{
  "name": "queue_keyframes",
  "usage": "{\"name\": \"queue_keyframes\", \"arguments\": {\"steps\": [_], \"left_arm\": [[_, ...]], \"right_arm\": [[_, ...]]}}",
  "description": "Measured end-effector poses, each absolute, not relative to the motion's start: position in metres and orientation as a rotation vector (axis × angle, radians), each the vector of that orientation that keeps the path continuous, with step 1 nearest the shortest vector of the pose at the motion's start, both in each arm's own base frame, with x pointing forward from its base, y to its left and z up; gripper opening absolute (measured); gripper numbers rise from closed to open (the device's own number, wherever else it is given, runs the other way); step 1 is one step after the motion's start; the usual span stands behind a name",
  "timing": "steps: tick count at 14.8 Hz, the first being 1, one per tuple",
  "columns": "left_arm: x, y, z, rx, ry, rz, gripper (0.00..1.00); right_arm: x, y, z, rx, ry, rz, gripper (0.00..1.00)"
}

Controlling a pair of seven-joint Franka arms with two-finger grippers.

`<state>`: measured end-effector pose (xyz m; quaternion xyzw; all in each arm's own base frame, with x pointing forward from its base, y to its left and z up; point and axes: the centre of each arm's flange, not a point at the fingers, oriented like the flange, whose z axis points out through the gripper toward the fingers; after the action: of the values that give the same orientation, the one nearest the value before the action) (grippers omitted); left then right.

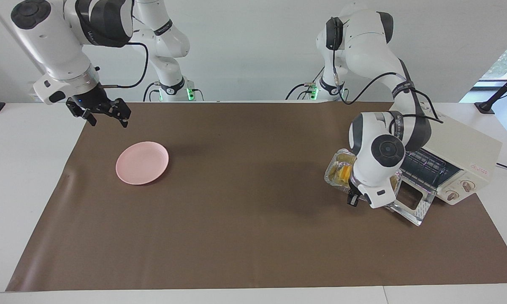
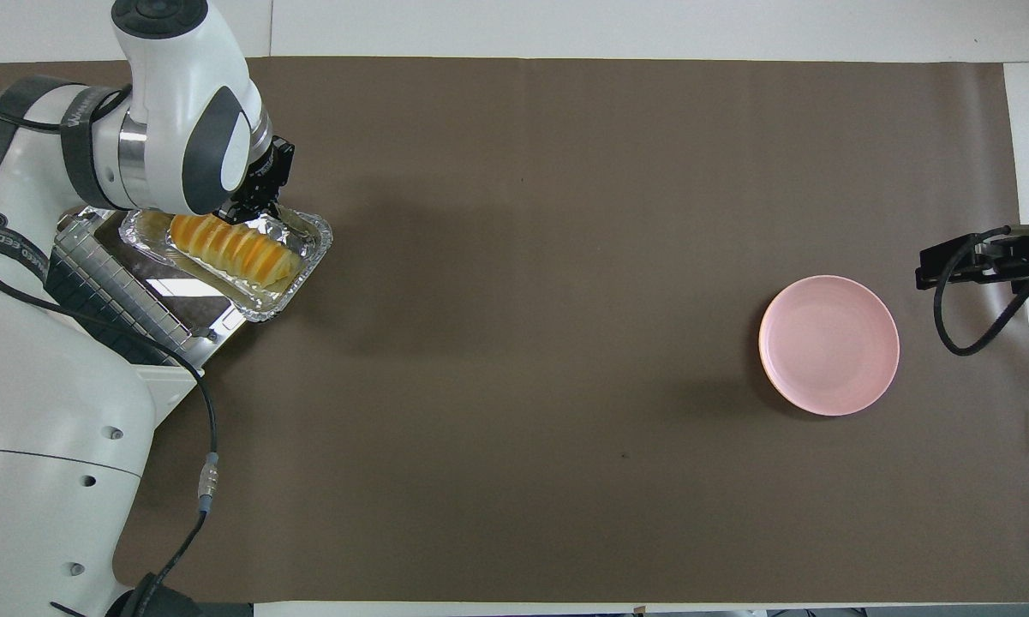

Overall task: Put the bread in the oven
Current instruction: 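Lift the foil tray and carry it into the open oven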

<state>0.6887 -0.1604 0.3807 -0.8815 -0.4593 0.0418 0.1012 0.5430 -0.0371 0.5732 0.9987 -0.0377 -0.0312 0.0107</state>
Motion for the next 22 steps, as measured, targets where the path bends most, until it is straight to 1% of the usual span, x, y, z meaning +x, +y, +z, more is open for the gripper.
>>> {"name": "queue_keyframes", "arguments": {"steps": [5, 12, 15, 22], "left_arm": [[0.692, -0.126, 0.379, -2.671, -1.202, 0.195, 0.02], [0.696, -0.091, 0.378, -2.703, -1.13, 0.237, 0.02], [0.699, -0.064, 0.379, -2.718, -1.112, 0.247, 0.02], [0.7, -0.012, 0.404, -2.761, -1.103, 0.228, 0.02]], "right_arm": [[0.543, -0.037, 0.573, 3.116, -0.118, -0.097, 1.0], [0.543, -0.037, 0.573, 3.116, -0.117, -0.097, 1.0], [0.543, -0.037, 0.573, 3.116, -0.117, -0.097, 1.0], [0.543, -0.037, 0.573, 3.116, -0.117, -0.097, 1.0]]}}
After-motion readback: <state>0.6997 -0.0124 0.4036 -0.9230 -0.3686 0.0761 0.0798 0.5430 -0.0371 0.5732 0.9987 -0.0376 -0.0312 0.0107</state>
